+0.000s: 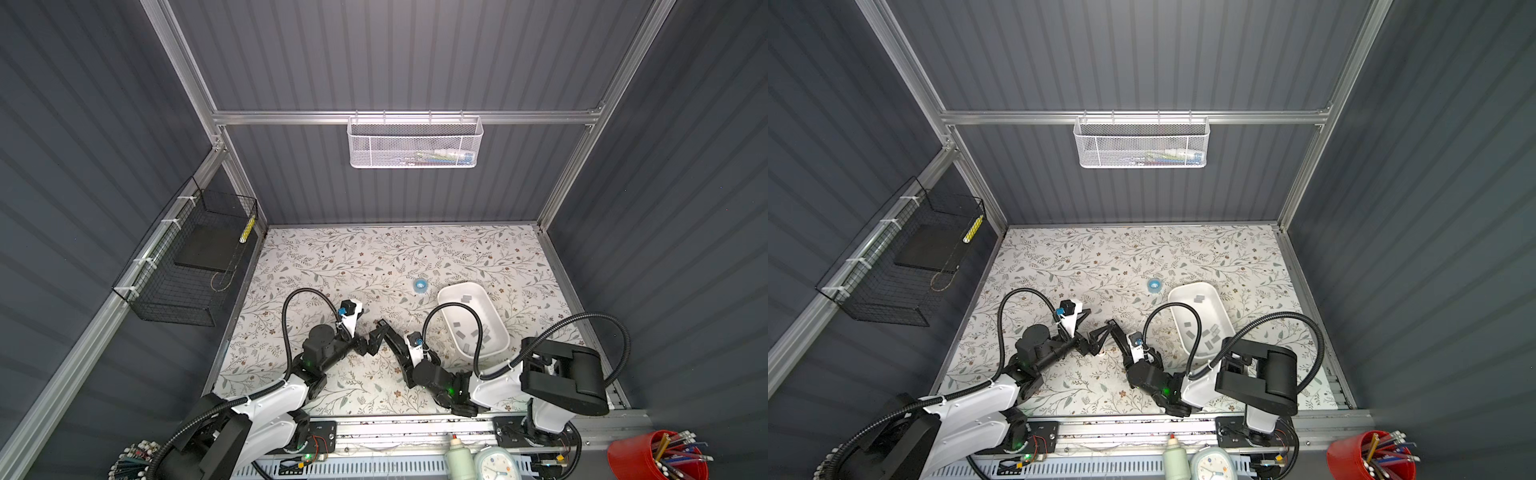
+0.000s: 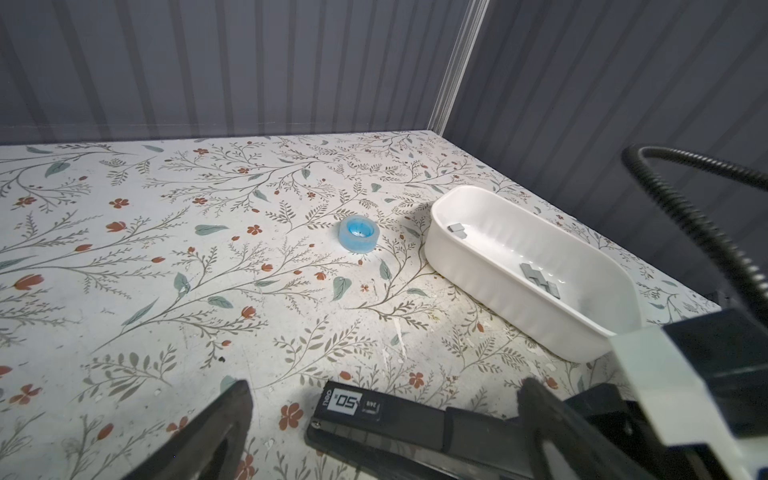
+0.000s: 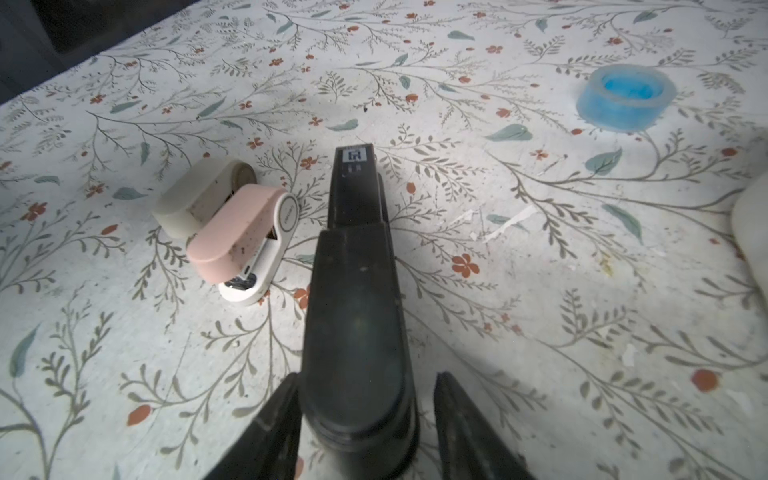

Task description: Load the staples into the stapler

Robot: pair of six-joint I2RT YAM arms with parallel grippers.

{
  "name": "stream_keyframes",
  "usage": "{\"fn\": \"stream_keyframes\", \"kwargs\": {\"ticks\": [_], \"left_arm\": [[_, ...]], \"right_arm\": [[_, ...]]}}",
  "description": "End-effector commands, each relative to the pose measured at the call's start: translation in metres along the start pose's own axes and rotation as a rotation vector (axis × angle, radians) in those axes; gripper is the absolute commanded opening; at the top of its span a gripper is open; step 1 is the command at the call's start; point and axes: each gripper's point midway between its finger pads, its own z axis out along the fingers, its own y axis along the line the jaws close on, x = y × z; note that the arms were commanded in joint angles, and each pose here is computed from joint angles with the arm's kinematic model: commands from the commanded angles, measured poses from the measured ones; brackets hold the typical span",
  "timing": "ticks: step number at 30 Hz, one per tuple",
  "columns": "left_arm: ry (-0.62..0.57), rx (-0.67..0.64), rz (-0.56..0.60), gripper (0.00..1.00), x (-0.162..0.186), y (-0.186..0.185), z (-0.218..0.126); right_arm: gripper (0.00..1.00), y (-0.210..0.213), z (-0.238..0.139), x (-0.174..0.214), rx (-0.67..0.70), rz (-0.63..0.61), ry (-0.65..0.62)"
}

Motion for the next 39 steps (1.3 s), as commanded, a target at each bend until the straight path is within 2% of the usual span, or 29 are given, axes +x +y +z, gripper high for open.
{"fn": "stream_keyframes", "kwargs": {"ticks": [1, 4, 9, 14, 18, 39], "left_arm": [[0.014, -0.038, -0.014, 1.00, -0.002, 0.008, 0.006], [0.027, -0.046, -0.016, 0.99, -0.001, 0.009, 0.008], [0.030, -0.039, -0.014, 0.92, 0.000, 0.008, 0.009], [0.046, -0.022, -0.015, 0.87, 0.004, 0.007, 0.013], [0.053, -0.007, -0.017, 0.84, 0.005, 0.005, 0.016], [0.121, 0.018, -0.053, 0.81, 0.023, 0.004, 0.026]], "right_arm": [[0.54, -0.002, -0.006, -0.005, 0.010, -0.014, -0.002], [0.54, 0.011, -0.016, -0.013, -0.021, -0.042, -0.011], [0.55, 0.015, -0.031, -0.036, -0.035, -0.047, -0.048], [0.41, 0.015, -0.034, -0.053, -0.018, -0.060, -0.076], [0.34, 0.014, -0.025, -0.059, 0.016, -0.068, -0.055], [0.25, 0.005, 0.008, -0.018, 0.038, -0.025, 0.066]]}}
